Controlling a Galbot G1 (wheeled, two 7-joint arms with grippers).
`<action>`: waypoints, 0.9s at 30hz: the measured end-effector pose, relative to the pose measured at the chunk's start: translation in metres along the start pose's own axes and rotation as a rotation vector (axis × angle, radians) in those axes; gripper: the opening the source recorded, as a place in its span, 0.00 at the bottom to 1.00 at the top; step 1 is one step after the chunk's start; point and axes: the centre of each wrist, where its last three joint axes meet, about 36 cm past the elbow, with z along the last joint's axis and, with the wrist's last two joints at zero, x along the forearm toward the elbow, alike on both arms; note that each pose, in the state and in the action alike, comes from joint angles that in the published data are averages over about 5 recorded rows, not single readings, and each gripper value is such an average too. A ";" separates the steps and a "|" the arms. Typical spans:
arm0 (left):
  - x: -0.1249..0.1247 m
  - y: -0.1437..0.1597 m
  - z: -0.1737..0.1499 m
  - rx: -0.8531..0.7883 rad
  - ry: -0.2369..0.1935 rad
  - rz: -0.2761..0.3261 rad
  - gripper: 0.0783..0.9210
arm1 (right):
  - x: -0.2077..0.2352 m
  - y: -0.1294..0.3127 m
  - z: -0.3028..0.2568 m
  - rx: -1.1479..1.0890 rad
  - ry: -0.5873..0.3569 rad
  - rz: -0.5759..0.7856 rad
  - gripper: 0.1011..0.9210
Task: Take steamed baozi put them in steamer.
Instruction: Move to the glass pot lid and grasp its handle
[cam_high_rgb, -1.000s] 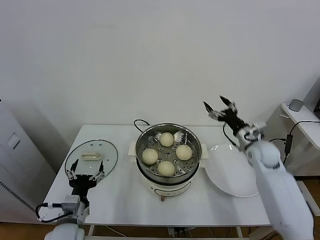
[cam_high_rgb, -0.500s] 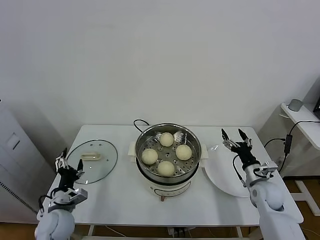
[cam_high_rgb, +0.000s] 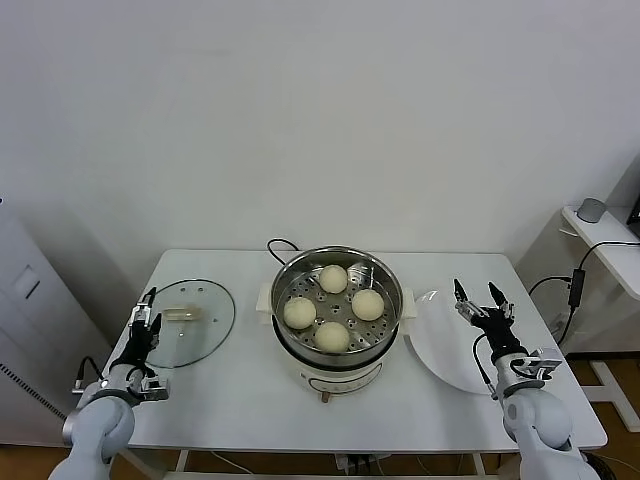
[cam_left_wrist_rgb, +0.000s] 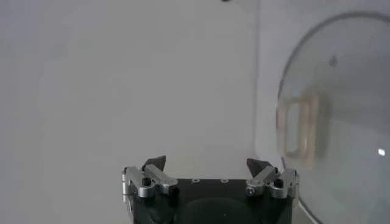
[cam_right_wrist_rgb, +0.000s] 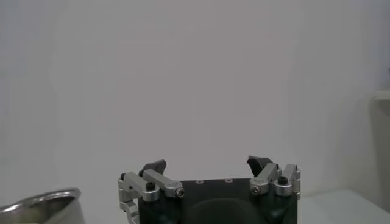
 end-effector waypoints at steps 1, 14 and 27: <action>-0.001 -0.002 0.000 -0.005 -0.008 0.004 0.88 | 0.001 0.000 0.001 0.000 0.002 0.003 0.88; -0.022 -0.018 -0.010 -0.014 -0.037 0.029 0.88 | 0.007 0.006 0.012 0.003 0.021 0.020 0.88; -0.046 -0.025 -0.015 -0.023 0.006 0.037 0.88 | 0.014 0.005 0.015 0.009 0.023 0.028 0.88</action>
